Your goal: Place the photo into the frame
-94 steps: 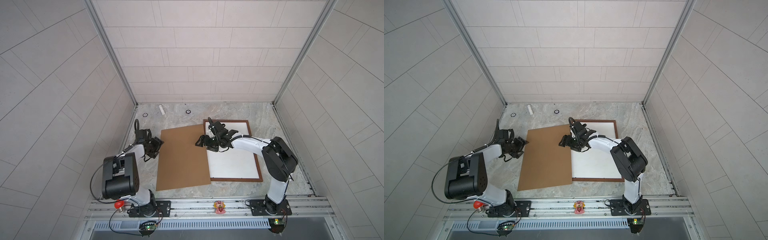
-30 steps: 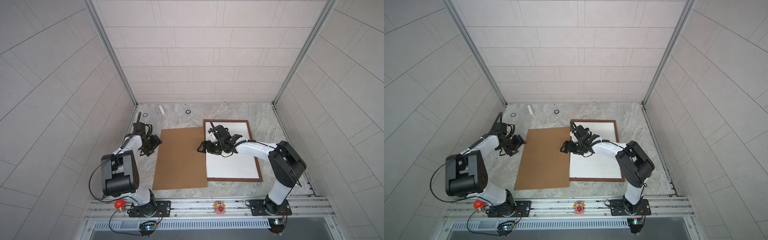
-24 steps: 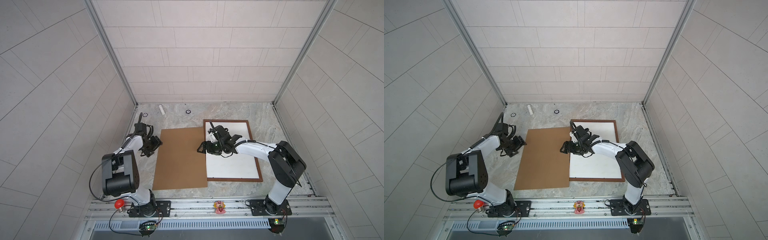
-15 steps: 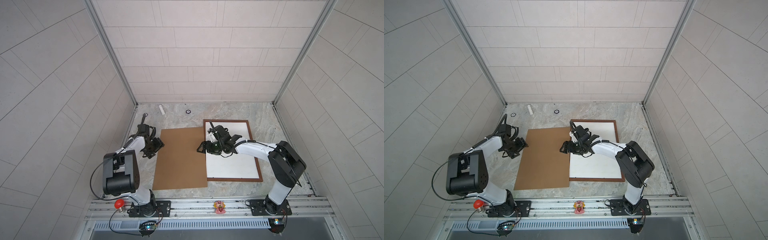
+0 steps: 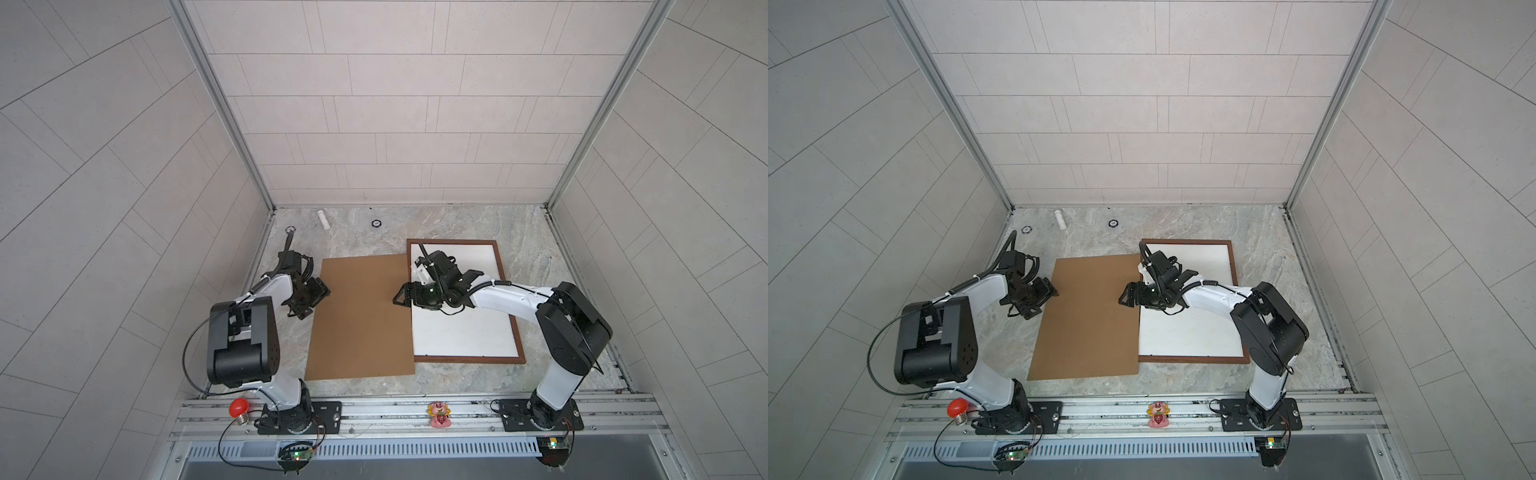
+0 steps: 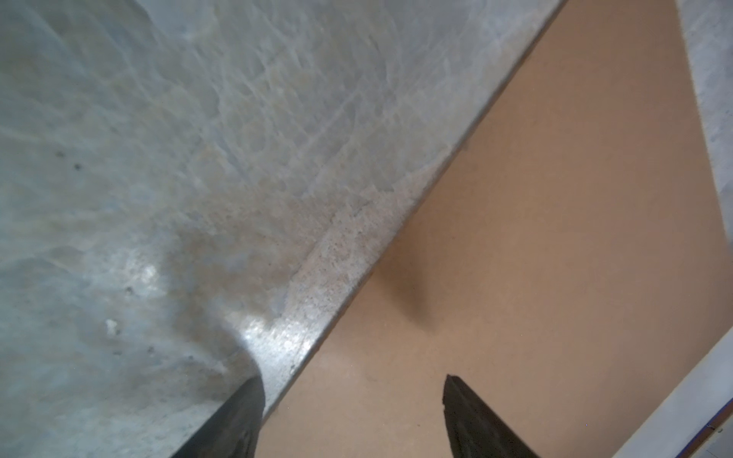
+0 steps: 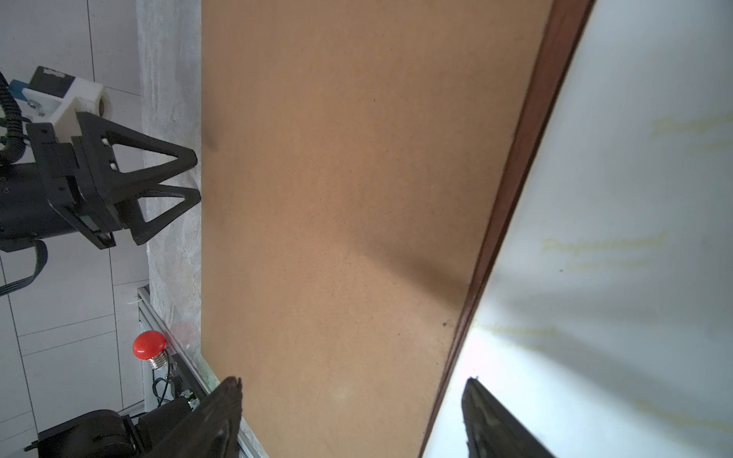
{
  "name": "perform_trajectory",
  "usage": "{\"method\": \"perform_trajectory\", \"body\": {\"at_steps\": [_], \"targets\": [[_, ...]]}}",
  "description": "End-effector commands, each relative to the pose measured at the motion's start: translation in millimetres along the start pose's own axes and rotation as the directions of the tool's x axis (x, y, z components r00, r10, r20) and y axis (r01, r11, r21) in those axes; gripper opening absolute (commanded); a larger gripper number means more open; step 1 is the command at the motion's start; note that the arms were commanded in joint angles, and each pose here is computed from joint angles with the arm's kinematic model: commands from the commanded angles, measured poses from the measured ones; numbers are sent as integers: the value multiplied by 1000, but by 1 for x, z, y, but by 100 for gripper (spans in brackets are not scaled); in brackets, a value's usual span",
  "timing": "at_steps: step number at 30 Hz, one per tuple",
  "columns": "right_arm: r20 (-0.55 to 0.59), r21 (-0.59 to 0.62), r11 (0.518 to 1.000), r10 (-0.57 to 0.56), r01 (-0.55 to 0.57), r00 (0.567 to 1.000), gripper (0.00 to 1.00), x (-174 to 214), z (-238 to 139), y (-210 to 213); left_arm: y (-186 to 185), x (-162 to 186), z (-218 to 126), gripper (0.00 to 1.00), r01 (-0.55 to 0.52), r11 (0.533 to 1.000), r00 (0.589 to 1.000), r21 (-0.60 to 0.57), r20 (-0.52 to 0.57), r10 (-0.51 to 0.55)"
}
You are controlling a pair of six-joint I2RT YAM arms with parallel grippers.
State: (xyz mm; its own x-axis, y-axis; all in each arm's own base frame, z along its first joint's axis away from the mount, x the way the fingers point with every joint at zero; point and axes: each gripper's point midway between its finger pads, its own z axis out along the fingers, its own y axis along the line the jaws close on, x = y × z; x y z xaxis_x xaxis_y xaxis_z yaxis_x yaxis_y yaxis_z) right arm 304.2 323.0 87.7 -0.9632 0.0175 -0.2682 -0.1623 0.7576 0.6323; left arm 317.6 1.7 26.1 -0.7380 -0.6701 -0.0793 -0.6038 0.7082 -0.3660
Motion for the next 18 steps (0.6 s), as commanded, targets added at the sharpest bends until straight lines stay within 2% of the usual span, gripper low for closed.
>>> {"method": "perform_trajectory", "body": {"at_steps": [1,12,18], "targets": [[2,3,1000,8,-8,1000,83,3,1,-2,6,18,14,77,15,1000,998,-4,-68,-16],[-36,59,998,17,-15,999,83,15,13,-23,2,28,11,77,21,999,996,37,-82,-18],[-62,42,998,40,-37,997,83,19,25,-26,2,34,18,76,39,997,994,60,-102,-33]]}}
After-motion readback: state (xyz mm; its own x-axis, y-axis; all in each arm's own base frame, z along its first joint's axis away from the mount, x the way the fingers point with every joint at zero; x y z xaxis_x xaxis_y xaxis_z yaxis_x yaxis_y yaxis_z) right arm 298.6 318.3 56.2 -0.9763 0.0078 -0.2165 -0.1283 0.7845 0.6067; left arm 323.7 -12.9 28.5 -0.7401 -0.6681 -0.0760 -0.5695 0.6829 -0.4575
